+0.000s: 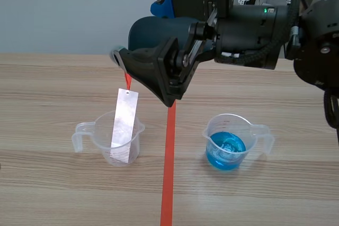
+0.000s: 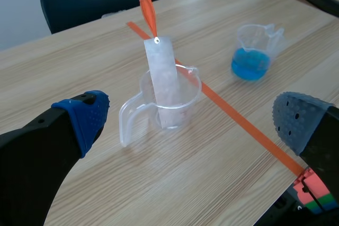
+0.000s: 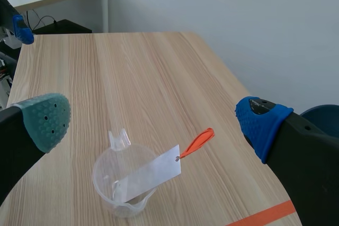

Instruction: Do the redox reaction experiment. return to the home posture

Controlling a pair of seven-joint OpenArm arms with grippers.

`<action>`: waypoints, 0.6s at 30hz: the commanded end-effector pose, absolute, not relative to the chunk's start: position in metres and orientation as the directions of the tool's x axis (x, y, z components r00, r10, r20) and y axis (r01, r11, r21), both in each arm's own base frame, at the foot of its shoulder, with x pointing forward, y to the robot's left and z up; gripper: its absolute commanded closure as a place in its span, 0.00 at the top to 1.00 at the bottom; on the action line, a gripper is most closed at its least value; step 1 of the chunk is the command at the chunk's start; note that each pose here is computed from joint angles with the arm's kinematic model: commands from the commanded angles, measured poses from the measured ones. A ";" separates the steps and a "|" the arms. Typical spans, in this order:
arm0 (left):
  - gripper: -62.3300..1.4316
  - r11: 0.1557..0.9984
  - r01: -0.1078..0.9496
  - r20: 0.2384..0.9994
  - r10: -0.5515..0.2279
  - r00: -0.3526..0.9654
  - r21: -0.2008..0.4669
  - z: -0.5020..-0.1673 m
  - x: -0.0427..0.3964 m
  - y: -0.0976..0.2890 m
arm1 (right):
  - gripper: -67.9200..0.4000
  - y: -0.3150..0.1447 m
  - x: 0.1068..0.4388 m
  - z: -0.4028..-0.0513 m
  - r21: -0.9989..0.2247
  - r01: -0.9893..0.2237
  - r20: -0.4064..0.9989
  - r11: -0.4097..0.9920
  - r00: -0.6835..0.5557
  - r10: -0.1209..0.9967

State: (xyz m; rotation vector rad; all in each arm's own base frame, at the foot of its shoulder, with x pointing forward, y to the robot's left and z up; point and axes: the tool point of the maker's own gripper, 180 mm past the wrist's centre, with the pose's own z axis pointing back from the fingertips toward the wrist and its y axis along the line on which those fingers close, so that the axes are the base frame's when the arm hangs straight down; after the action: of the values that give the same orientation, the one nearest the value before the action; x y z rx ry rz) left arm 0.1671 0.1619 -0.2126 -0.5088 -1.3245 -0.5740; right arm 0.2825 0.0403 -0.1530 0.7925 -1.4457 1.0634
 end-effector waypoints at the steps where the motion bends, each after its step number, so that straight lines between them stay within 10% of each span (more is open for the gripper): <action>1: 1.00 0.735 0.678 0.988 -0.093 0.123 -0.015 -0.200 0.172 0.149 | 1.00 0.034 0.282 -0.140 -0.207 -0.906 0.978 0.370 -0.193 0.074; 18: 1.00 0.701 0.713 0.995 -0.081 0.049 0.022 -0.163 0.173 0.107 | 1.00 -0.057 0.284 -0.157 -0.230 -0.822 0.972 0.521 -0.167 0.165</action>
State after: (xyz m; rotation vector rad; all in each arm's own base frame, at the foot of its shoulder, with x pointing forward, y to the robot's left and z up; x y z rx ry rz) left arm 0.1703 0.1084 -0.1685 -0.5607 -1.3825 -0.6718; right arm 0.2822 -0.0552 -0.1663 0.5936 -1.4566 0.9822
